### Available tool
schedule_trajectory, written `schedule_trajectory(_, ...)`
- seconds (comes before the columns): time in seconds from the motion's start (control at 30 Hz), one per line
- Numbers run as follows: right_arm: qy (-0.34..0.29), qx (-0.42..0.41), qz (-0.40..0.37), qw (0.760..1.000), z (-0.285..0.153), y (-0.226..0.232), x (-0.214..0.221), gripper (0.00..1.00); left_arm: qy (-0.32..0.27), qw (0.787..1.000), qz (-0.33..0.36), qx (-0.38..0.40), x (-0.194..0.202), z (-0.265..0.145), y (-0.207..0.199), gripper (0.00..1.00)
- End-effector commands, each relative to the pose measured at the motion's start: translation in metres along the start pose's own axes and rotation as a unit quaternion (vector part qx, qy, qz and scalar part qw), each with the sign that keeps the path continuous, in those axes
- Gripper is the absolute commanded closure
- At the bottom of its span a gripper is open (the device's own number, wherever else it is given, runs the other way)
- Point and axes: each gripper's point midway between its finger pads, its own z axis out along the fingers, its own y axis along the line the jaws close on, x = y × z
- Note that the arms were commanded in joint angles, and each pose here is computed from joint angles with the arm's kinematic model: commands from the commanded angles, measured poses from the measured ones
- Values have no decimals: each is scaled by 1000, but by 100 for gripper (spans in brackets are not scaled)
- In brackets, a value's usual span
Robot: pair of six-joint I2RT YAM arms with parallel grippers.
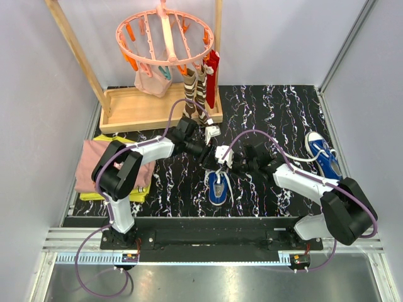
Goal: Tie the shoes
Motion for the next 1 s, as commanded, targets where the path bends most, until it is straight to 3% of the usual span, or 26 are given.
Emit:
schedule_trajectory(0.0, -14, 22, -8, 1000, 1, -9, -12, 100, -4, 999, 28, 30, -11, 0, -10, 51)
schedule_trajectory(0.97, -33, 12, 0, 999, -3, -2, -20, 100, -25, 999, 16, 24, -23, 6, -3, 49)
